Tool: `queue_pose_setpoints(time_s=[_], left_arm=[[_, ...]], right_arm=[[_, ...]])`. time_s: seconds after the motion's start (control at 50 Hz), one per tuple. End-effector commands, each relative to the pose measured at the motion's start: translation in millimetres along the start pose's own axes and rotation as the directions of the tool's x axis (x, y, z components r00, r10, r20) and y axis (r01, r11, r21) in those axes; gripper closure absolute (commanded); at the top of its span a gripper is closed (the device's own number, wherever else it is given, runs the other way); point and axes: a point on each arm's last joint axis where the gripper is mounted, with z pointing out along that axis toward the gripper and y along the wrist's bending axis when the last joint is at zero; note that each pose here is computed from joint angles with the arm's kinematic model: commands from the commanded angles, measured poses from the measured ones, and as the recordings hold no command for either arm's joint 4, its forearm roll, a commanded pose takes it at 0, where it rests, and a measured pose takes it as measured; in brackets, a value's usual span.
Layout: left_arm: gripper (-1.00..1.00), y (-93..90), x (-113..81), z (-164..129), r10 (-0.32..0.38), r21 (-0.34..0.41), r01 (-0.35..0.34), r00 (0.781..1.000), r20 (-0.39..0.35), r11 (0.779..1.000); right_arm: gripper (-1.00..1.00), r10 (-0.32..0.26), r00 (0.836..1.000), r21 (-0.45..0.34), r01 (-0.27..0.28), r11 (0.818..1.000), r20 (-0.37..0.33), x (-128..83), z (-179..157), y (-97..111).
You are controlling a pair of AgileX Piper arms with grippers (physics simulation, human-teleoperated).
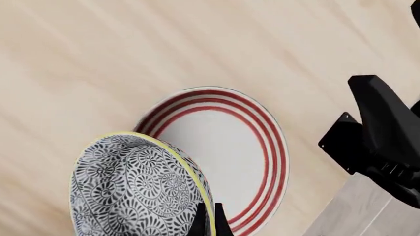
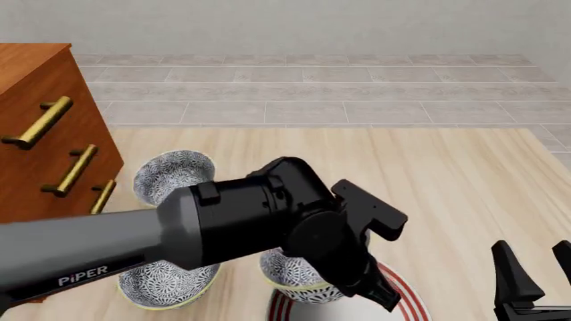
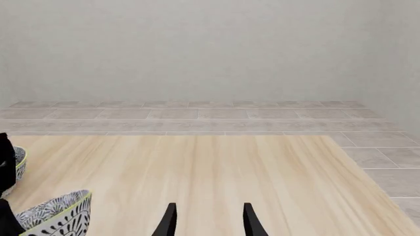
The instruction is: Put the bowl at the front on the plate.
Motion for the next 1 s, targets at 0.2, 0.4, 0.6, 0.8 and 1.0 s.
queue_pose_setpoints(time_s=[0.2, 0.4, 0.6, 0.8, 1.0], left_arm=[[1.0, -28.5, 1.7, 29, 0.038, 0.019, -0.037, 0.999, -0.034, 0.999], [1.0, -40.4, 5.9, 37, 0.039, 0.026, -0.038, 0.998, -0.052, 0.999], [1.0, -39.1, 15.7, 49, 0.034, 0.018, -0.032, 0.996, -0.077, 0.999], [1.0, -49.0, 23.0, 60, 0.037, 0.02, -0.035, 0.994, -0.1, 0.999], [1.0, -60.6, 28.8, 70, 0.035, 0.024, -0.032, 0.992, -0.117, 0.999]], right_arm=[[-1.0, 0.0, 1.0, 0.0, 0.0, 1.0, 0.001, 0, 0, 0], [-1.0, 0.0, 1.0, -0.001, 0.0, 1.0, 0.0, 0, 0, 0], [-1.0, 0.0, 1.0, -0.001, 0.0, 1.0, 0.0, 0, 0, 0], [-1.0, 0.0, 1.0, -0.001, 0.0, 1.0, 0.0, 0, 0, 0], [-1.0, 0.0, 1.0, -0.001, 0.0, 1.0, 0.0, 0, 0, 0]])
